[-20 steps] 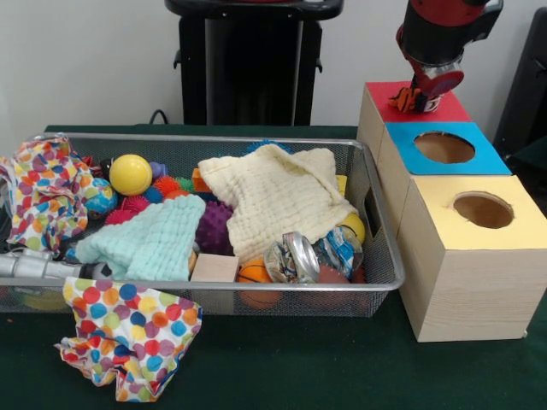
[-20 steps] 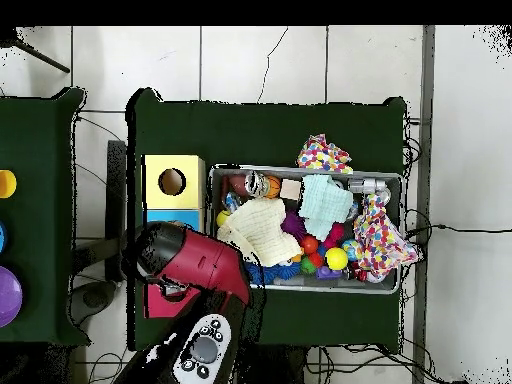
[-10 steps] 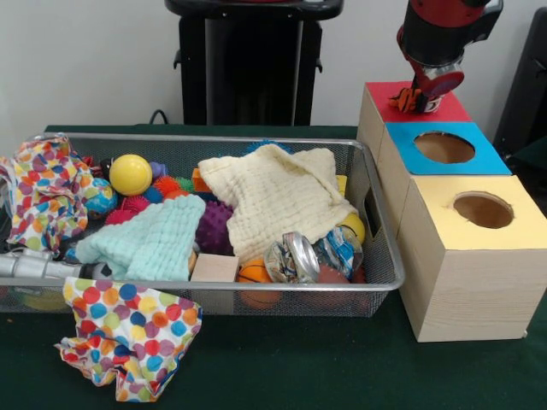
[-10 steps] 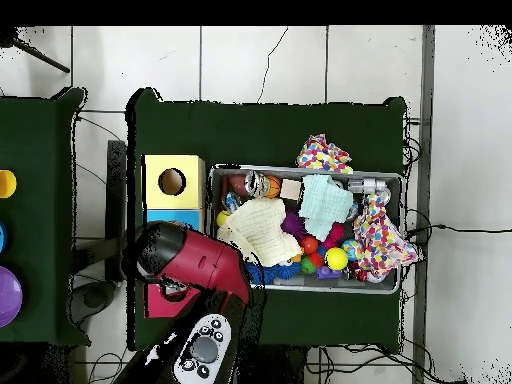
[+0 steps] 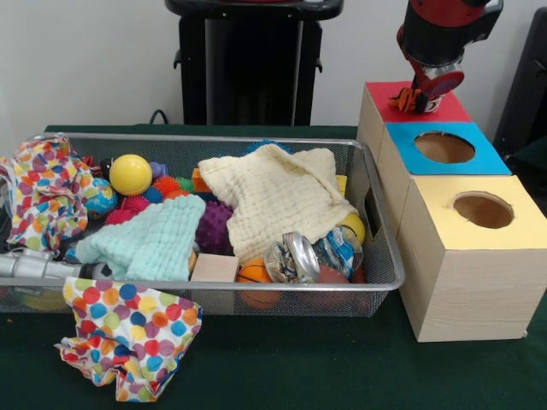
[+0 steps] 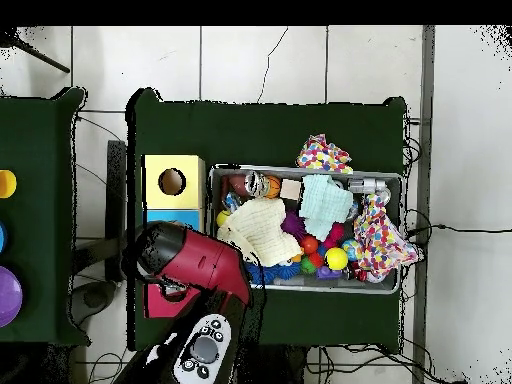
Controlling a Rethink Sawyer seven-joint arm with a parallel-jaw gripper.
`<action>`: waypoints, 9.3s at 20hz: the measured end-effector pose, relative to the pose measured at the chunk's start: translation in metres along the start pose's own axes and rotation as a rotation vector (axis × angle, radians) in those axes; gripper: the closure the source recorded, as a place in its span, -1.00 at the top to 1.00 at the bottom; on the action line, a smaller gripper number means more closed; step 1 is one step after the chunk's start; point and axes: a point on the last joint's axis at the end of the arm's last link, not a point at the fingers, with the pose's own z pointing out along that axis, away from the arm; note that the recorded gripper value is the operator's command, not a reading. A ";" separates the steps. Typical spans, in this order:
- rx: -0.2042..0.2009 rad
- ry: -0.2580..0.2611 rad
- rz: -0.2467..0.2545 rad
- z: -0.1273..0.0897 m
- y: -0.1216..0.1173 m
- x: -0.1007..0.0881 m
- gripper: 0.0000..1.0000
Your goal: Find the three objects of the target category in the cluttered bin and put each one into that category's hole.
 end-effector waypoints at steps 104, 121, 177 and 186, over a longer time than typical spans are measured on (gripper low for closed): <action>0.000 0.017 0.012 0.000 0.004 -0.002 -1.00; 0.099 0.074 0.006 -0.022 -0.021 -0.008 -1.00; -0.020 0.029 0.033 -0.003 0.006 -0.031 -1.00; -0.021 0.027 0.039 -0.002 0.006 -0.031 -1.00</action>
